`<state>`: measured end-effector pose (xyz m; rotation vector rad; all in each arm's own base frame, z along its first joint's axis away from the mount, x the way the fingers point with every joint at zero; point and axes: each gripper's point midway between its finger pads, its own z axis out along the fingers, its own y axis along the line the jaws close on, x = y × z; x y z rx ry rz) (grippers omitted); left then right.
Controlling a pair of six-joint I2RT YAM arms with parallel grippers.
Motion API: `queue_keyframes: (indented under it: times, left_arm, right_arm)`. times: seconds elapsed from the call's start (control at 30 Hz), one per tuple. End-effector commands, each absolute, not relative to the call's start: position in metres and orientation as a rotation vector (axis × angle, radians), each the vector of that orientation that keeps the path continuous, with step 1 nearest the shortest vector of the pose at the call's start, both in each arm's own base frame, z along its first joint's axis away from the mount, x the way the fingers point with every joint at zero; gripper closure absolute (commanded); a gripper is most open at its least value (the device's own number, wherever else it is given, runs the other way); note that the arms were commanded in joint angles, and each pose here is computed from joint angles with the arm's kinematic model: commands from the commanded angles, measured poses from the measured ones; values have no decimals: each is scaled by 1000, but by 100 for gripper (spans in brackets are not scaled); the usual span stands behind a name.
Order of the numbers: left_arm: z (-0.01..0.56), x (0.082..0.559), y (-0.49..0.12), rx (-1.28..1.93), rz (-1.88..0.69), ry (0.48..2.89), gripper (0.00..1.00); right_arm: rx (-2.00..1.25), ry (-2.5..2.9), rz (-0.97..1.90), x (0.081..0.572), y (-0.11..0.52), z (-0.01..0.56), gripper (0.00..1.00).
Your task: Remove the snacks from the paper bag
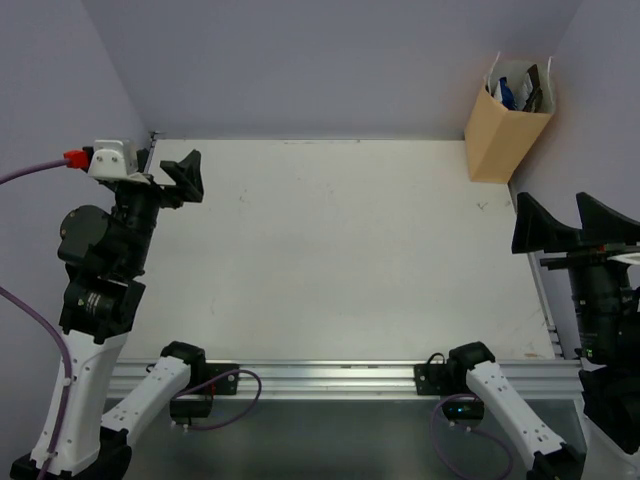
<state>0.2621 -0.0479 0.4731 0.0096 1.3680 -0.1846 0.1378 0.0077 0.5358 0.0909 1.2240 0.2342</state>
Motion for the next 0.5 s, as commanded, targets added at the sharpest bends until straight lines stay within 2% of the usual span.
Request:
queue_keyframes:
  times: [0.0,0.2,0.47]
  left_arm:
    - [468,267,-56,7,-229,1381,0]
    - [429,287,-63,-2,-235,1516,0]
    - [370,309,-79,-5,-278,1717,0]
  right_arm:
    - [72,1266,277,158,22,529,1]
    - [-8,1389,370,191,55,508,1]
    - [-71,1660,391,304,101,442,1]
